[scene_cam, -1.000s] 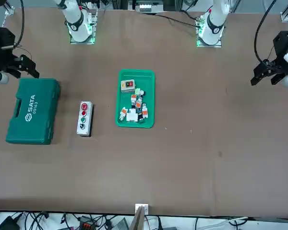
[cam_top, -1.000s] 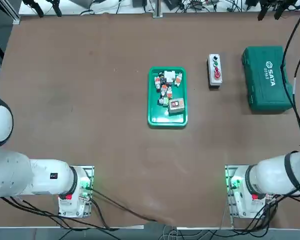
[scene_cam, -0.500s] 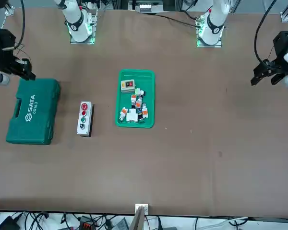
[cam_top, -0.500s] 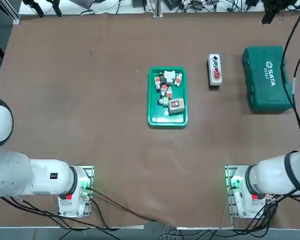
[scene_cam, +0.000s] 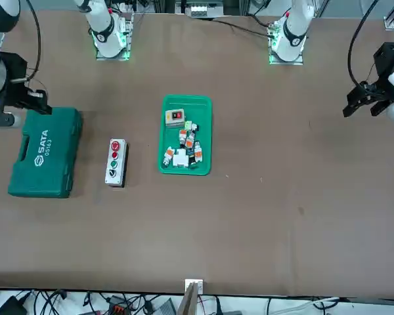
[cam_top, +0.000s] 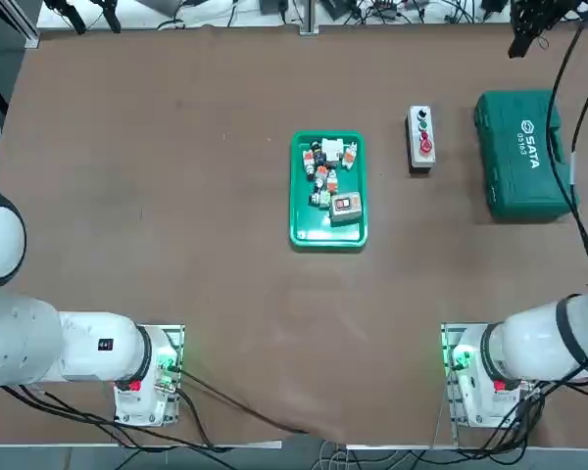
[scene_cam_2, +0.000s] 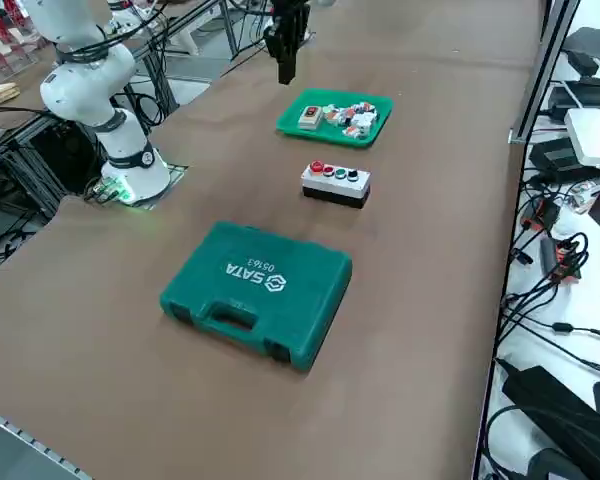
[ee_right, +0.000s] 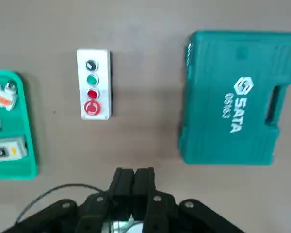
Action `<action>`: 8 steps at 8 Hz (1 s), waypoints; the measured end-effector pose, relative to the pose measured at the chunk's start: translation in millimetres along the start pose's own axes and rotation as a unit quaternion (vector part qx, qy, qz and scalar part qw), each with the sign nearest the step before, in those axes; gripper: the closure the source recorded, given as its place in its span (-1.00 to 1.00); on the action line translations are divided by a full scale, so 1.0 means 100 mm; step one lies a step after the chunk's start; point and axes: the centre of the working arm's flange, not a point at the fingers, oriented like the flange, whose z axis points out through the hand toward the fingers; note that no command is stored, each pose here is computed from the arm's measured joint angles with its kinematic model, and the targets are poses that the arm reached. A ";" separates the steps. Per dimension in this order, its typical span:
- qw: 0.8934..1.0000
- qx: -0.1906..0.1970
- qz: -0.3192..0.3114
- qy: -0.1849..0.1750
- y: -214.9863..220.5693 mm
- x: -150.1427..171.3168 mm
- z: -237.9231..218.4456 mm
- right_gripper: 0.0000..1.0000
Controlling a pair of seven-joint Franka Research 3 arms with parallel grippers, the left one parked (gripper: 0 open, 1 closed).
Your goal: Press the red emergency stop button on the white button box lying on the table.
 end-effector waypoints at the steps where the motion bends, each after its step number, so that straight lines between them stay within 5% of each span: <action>1: 1.000 0.006 -0.003 -0.017 -0.05 0.01 0.21 0.96; 3: 0.999 0.014 -0.012 -0.027 -0.18 0.08 0.71 0.96; 8: 0.998 0.014 -0.036 0.048 -0.80 0.15 1.82 0.96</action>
